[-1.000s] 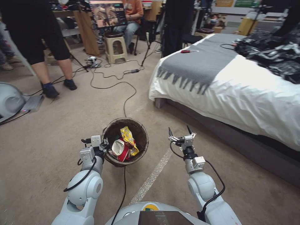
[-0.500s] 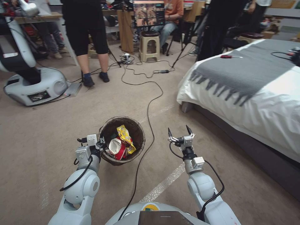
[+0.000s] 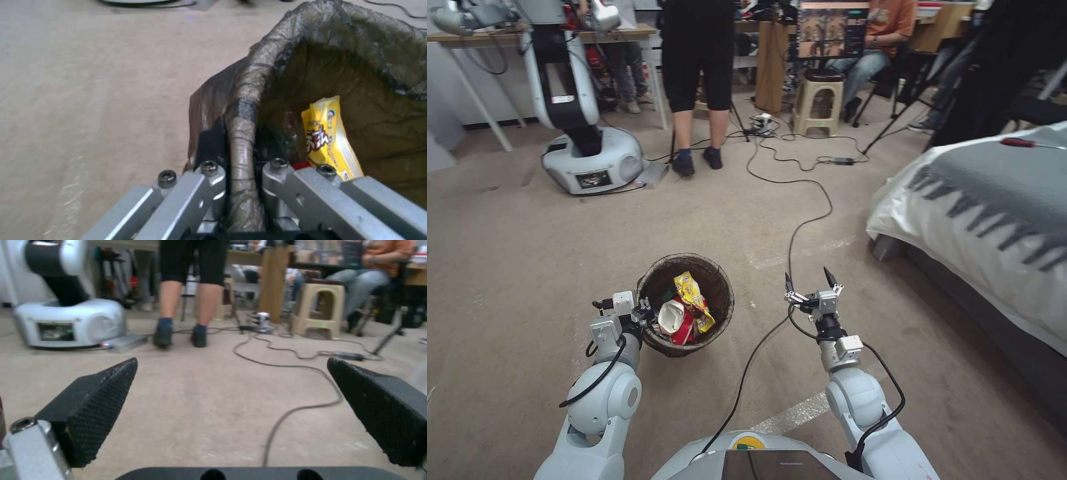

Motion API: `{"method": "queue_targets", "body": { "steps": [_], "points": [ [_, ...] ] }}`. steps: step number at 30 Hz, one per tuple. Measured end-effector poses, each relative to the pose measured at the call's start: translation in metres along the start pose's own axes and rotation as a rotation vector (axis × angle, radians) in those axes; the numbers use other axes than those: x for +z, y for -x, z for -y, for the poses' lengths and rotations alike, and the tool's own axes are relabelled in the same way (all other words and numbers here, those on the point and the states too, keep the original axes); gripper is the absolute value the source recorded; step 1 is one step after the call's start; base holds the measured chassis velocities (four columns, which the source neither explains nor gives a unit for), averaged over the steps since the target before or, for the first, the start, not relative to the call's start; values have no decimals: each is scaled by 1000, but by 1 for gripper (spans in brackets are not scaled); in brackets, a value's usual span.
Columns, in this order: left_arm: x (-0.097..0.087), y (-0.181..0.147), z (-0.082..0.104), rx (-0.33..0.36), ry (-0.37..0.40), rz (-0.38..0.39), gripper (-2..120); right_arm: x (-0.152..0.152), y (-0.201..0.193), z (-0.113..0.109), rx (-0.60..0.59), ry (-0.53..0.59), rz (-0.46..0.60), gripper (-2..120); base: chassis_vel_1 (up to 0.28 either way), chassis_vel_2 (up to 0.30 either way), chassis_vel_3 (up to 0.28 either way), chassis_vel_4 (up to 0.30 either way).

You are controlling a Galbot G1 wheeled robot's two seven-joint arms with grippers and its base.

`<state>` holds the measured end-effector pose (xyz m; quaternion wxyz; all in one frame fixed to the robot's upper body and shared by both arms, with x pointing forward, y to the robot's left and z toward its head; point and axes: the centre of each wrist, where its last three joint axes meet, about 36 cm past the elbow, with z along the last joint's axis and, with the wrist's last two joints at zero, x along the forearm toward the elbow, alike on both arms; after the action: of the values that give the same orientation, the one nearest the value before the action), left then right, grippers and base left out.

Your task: Pick up the trash bin, then pick up the garbage from the floor and place it into the trash bin.

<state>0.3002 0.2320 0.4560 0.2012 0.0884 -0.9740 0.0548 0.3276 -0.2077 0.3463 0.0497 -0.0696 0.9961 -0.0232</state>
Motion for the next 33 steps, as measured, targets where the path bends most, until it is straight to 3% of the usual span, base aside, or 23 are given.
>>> {"method": "queue_targets", "body": {
  "steps": [14, 18, 19, 25, 33],
  "points": [
    [5, 3, -2, -30, -9, 17, 4, 0, 1, -3, -8, 2, 2, 100, 30, 28, 24, 27],
    [0, 2, -2, -104, -55, -111, 4, 1, -1, -4, -9, 0, 0, 100, 0, 0, 0, 0],
    [0, 2, -2, -104, -55, -111, 4, 1, -1, -4, -9, 0, 0, 100, 0, 0, 0, 0],
    [14, 17, -14, -153, -93, -245, 4, 1, 0, -5, -11, 3, 6, 100, 0, 0, 0, 0],
    [29, 30, -22, -173, -106, -310, 4, 6, -2, -5, -14, 2, 9, 100, 0, 0, 0, 0]
  ]
}}
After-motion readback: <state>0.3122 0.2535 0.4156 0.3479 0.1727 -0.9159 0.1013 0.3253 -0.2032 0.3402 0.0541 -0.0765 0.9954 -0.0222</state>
